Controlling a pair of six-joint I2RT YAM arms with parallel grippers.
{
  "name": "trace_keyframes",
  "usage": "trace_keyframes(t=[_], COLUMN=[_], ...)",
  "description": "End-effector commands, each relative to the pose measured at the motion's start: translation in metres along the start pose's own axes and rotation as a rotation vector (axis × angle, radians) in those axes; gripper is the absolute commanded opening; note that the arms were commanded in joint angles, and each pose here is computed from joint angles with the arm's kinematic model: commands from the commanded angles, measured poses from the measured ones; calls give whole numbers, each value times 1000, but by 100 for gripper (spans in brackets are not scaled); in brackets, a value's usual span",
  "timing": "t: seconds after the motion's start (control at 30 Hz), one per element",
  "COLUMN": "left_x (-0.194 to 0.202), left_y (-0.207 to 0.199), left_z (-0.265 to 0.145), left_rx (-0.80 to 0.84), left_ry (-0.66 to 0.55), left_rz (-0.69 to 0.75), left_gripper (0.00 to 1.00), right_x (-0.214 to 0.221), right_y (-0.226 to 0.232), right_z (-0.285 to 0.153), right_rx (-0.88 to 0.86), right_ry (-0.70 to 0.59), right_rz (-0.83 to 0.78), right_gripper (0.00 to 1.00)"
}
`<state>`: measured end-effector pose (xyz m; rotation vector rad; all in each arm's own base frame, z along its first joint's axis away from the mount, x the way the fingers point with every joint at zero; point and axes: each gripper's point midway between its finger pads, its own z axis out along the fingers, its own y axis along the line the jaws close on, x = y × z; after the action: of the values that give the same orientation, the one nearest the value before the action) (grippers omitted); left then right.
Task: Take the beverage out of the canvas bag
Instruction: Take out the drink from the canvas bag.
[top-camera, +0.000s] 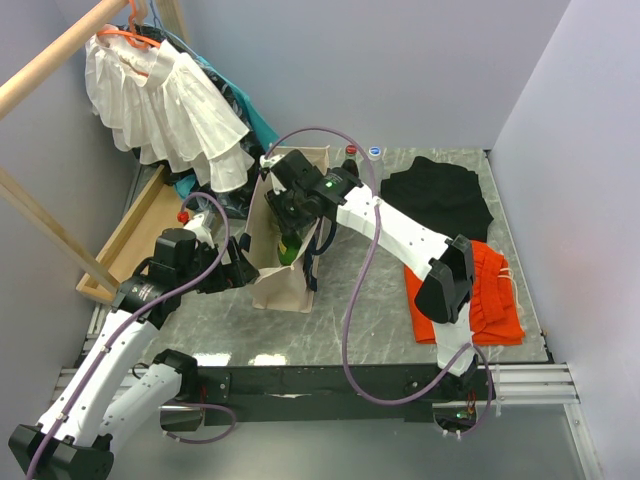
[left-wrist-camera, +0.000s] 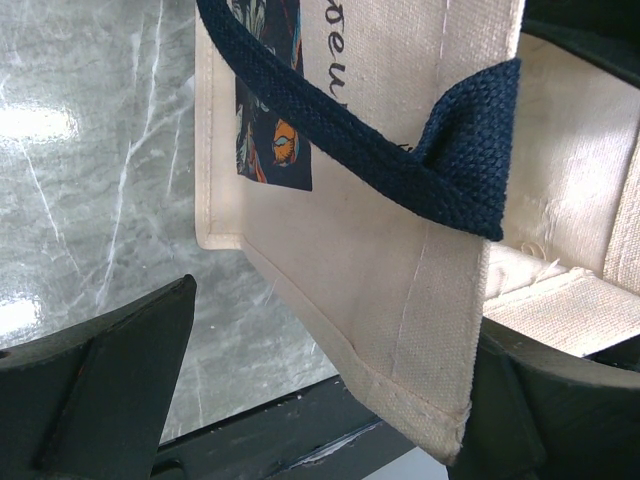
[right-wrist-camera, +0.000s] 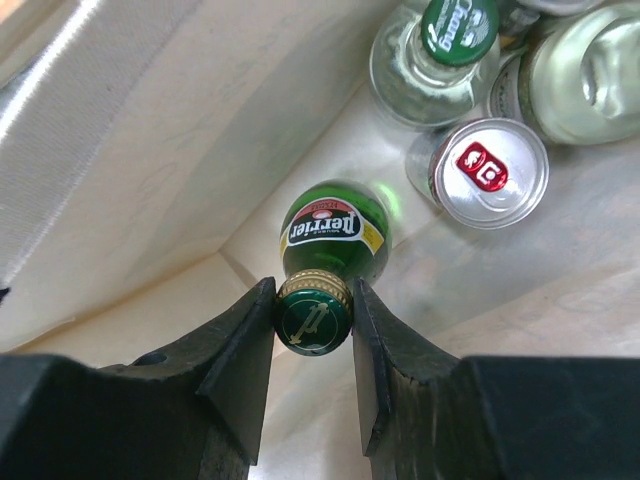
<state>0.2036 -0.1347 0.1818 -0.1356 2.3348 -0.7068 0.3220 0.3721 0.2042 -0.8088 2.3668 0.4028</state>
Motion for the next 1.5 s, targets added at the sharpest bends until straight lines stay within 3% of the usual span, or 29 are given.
trace_keyframes(t=[0.0, 0.53, 1.07, 1.23, 1.47], left_x=[7, 7, 7, 8, 7], left_y=[2, 2, 3, 3, 2], left_z=[-7, -7, -7, -7, -8], left_rx=[-12, -13, -15, -15, -11], left_ry=[34, 32, 33, 37, 30], left_rz=[40, 39, 38, 39, 42], left_gripper=[95, 95, 95, 95, 95], right_x=[-62, -69, -53, -47, -41], right_y=[8, 14, 20, 19, 18], right_z=[-39, -38, 1, 4, 2], right_rx=[-41, -74, -100, -96, -94], right_ry=[-214, -225, -150, -132, -118], right_rz=[2, 0, -4, -5, 3], right_gripper=[0, 0, 0, 8, 40])
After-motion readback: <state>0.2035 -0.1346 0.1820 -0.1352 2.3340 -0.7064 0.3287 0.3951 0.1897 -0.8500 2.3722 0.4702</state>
